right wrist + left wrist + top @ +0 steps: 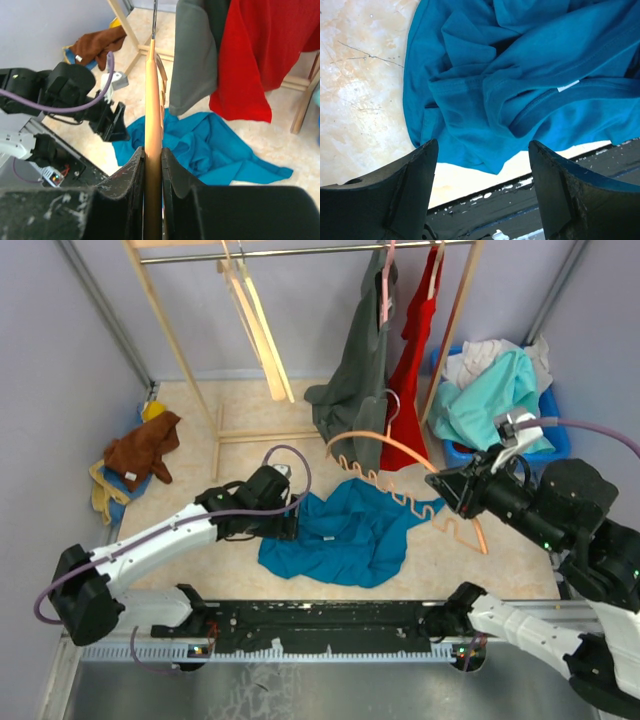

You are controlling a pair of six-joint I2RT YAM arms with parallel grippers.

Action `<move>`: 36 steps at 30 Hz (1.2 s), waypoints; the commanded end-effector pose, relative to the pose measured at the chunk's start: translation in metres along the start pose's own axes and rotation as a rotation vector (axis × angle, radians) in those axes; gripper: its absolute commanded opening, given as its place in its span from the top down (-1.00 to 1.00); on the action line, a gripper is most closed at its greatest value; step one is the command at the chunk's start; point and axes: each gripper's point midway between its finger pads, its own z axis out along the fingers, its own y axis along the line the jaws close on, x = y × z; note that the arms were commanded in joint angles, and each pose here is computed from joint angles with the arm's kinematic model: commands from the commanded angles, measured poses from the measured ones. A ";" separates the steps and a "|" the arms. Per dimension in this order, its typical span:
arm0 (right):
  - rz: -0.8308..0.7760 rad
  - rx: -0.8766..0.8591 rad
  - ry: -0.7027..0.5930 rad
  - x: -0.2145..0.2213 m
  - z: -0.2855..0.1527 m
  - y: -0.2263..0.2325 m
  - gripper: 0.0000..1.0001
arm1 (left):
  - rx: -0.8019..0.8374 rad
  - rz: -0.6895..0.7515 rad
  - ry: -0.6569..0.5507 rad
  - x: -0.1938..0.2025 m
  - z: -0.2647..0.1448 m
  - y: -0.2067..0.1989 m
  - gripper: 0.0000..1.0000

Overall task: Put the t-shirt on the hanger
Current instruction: Pick up the hanger from the clothesline, then place the T-shirt on the hanger.

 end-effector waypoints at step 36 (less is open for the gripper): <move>0.165 -0.240 0.129 0.077 -0.027 0.029 1.00 | -0.041 0.011 -0.002 -0.025 0.011 -0.028 0.87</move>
